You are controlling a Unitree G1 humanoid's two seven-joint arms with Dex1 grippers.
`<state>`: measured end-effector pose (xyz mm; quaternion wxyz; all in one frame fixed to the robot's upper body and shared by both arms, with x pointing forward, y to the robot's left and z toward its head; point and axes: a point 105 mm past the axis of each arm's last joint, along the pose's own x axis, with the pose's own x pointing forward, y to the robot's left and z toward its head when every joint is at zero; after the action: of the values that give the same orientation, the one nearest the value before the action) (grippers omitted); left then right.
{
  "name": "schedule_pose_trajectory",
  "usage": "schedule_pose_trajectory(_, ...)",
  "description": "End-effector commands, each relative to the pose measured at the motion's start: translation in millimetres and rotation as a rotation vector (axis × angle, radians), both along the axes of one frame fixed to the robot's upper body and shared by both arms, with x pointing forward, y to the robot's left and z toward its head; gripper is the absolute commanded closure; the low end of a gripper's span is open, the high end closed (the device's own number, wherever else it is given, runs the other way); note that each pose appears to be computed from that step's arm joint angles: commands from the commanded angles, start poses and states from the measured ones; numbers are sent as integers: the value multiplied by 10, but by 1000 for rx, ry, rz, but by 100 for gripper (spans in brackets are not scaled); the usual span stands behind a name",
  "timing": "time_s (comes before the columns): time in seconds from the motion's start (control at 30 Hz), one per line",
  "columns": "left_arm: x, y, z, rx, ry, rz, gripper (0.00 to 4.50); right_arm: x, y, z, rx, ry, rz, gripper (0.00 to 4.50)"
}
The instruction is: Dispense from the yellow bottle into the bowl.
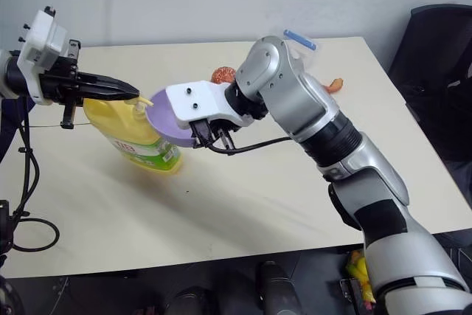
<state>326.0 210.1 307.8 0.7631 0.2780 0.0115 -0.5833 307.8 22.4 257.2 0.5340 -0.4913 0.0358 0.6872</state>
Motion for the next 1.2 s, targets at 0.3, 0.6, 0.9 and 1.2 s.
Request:
schedule_pose_trajectory(0.3,0,144,-205,111,25,45,447,-50,-1,66,-12,-51,36,450)
schedule_pose_trajectory(0.6,21,150,-499,126,103,67,447,-57,3,59,-22,-62,46,450)
schedule_pose_trajectory(0.9,78,92,-231,8,42,71,447,-60,-1,43,-24,-65,54,450)
schedule_pose_trajectory(1.2,20,103,131,-48,-25,63,447,-190,74,45,-26,-51,109,450)
